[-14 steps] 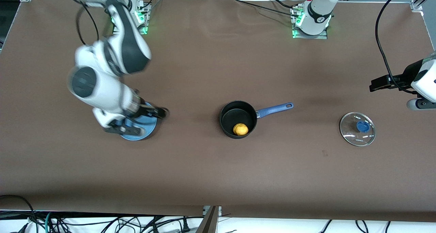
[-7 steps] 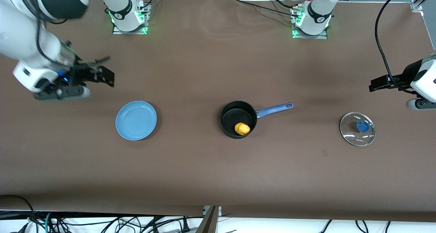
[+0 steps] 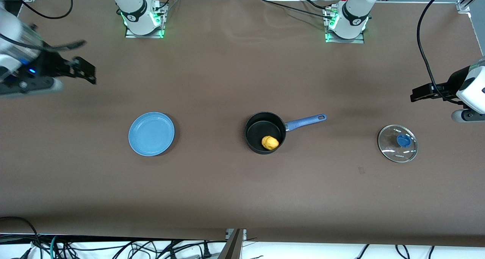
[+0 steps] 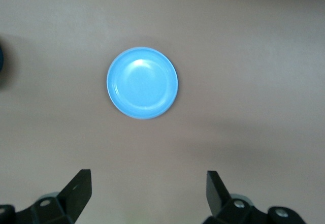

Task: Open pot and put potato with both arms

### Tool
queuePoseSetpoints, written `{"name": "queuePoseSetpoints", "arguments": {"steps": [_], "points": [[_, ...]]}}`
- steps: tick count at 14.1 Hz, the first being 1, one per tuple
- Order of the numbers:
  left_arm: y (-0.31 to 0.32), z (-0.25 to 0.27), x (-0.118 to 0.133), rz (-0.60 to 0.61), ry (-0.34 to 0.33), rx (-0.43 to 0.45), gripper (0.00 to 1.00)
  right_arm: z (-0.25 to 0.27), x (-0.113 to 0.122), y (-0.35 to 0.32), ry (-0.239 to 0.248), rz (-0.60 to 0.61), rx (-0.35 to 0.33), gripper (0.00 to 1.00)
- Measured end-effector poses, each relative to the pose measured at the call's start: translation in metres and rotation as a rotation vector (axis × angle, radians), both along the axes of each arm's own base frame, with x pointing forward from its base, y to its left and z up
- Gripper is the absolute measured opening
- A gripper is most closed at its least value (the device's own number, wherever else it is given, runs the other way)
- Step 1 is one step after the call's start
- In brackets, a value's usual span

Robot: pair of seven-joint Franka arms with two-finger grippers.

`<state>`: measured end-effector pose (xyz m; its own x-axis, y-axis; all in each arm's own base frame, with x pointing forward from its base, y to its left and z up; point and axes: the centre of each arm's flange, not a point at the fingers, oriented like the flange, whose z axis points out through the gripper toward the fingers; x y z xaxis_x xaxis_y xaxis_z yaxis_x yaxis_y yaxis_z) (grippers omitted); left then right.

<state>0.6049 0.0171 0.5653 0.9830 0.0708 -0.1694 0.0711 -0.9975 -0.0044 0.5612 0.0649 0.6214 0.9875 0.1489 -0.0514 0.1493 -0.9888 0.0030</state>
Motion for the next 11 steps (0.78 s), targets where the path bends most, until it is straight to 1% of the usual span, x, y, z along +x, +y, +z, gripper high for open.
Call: {"name": "queuePoseSetpoints", "arguments": {"steps": [2,4,11], "points": [[0.0,0.0,0.0,0.0,0.0,0.0,1.0,0.018,-0.013,-0.008,-0.008,-0.001,0.002,1.0],[0.0,0.0,0.0,0.0,0.0,0.0,1.0,0.026,-0.018,-0.004,-0.023,0.007,0.003,1.0],[-0.002,0.0,0.0,-0.003,0.0,0.0,1.0,0.025,-0.017,-0.008,-0.02,0.0,0.003,1.0]]}}
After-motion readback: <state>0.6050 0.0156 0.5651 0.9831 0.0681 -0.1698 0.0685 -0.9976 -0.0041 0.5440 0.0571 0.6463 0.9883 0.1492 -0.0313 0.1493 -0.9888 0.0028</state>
